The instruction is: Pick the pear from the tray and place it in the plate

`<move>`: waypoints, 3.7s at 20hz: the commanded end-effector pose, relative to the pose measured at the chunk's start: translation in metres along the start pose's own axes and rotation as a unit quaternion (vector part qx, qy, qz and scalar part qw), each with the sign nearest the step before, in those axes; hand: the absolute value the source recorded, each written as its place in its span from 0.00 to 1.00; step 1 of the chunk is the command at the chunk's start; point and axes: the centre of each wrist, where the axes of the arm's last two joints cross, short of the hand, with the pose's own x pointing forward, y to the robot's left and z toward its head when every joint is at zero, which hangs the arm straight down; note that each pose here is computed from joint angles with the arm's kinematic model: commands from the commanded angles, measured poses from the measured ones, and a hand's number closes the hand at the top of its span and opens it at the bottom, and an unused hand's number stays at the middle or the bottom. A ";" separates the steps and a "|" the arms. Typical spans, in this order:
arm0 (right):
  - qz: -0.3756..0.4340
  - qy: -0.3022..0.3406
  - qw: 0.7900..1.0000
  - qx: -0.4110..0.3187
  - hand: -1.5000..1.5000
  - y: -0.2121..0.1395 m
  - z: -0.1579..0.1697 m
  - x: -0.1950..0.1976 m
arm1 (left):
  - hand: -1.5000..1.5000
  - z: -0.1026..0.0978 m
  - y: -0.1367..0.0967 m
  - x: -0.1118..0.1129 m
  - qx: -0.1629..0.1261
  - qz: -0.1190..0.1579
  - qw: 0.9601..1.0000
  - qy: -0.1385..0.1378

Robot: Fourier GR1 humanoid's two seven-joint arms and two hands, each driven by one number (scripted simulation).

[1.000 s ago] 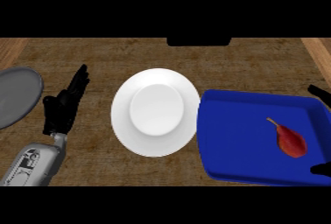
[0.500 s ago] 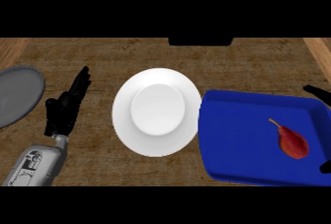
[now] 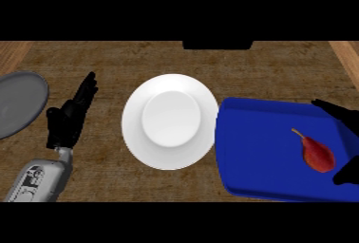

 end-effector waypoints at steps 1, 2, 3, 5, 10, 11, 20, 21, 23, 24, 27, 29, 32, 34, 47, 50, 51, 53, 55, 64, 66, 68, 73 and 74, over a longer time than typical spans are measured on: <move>0.018 0.017 0.999 0.024 0.00 0.022 -0.025 0.000 | 0.50 -0.011 -0.012 -0.005 -0.008 -0.006 1.000 0.000; 0.023 0.018 0.999 0.027 0.00 0.025 -0.019 -0.013 | 0.50 -0.005 -0.013 -0.014 -0.006 0.006 1.000 0.001; 0.018 0.020 0.999 0.030 0.00 0.040 -0.024 -0.017 | 0.50 0.000 0.011 0.006 -0.003 0.001 1.000 -0.008; 0.009 0.013 0.999 0.033 0.00 0.037 -0.044 -0.002 | 0.50 -0.001 0.004 0.006 0.000 -0.003 1.000 0.003; 0.025 0.028 0.998 0.046 0.00 0.055 -0.048 -0.008 | 0.50 -0.003 0.003 -0.003 0.000 -0.006 1.000 -0.003; 0.025 0.034 0.998 0.047 0.00 0.058 -0.055 -0.043 | 0.50 0.008 0.004 -0.004 0.001 -0.007 1.000 -0.007; 0.030 0.018 0.999 0.042 1.00 0.065 -0.071 -0.032 | 0.50 0.000 -0.003 0.000 0.007 -0.004 1.000 -0.004; 0.032 0.016 0.999 0.016 1.00 0.087 -0.057 -0.060 | 0.50 -0.003 -0.003 0.000 0.002 -0.002 1.000 0.002; 0.038 0.018 0.999 0.010 1.00 0.069 -0.065 -0.042 | 0.50 0.009 -0.017 -0.026 -0.001 0.002 1.000 0.005; 0.030 0.011 0.999 -0.008 1.00 0.057 -0.071 -0.030 | 0.50 -0.020 0.018 -0.002 0.003 -0.007 1.000 -0.008; 0.037 0.014 0.999 -0.005 1.00 0.064 -0.072 -0.039 | 0.50 0.002 0.001 0.002 0.003 -0.002 1.000 0.002; 0.031 0.005 0.999 -0.019 1.00 0.077 -0.070 -0.044 | 0.50 0.004 -0.003 0.000 0.007 -0.009 1.000 0.003; 0.009 0.057 0.997 -0.044 1.00 0.100 -0.068 -0.016 | 0.50 -0.005 0.005 0.002 0.008 -0.009 1.000 0.005; -0.032 0.137 0.988 -0.060 1.00 0.117 -0.051 -0.015 | 0.50 0.008 0.007 -0.014 0.025 -0.005 1.000 0.012; -0.086 0.164 0.900 -0.394 1.00 0.126 0.036 0.114 | 0.50 0.005 0.018 0.001 0.034 -0.001 0.999 0.015; -0.082 0.128 0.894 -0.421 1.00 0.132 0.070 0.151 | 0.50 0.004 0.009 0.001 0.029 -0.007 0.999 0.016; -0.071 0.105 0.891 -0.435 1.00 0.128 0.074 0.166 | 0.50 0.001 0.018 -0.006 0.012 -0.005 1.000 0.013; -0.087 0.067 0.888 -0.446 1.00 0.126 0.094 0.189 | 0.50 0.011 -0.008 -0.019 0.017 0.007 1.000 0.010; -0.080 0.061 0.891 -0.444 1.00 0.118 0.096 0.221 | 0.50 -0.003 0.009 0.012 0.005 -0.011 1.000 0.002; -0.133 0.056 0.912 -0.383 1.00 0.128 0.044 0.284 | 0.50 -0.004 0.015 0.005 -0.017 0.002 1.000 0.003; -0.138 0.047 0.914 -0.378 1.00 0.105 0.010 0.292 | 0.50 -0.005 -0.008 0.014 -0.018 0.003 1.000 -0.007; -0.144 0.041 0.916 -0.372 1.00 0.121 -0.004 0.296 | 0.50 -0.013 -0.011 0.008 -0.009 -0.003 1.000 -0.015; -0.090 0.076 0.934 -0.338 1.00 0.108 -0.051 0.308 | 0.50 0.001 -0.005 0.009 -0.017 -0.001 1.000 -0.011; -0.072 0.093 0.936 -0.332 1.00 0.100 -0.050 0.320 | 0.50 -0.003 -0.012 0.012 -0.024 -0.002 1.000 -0.019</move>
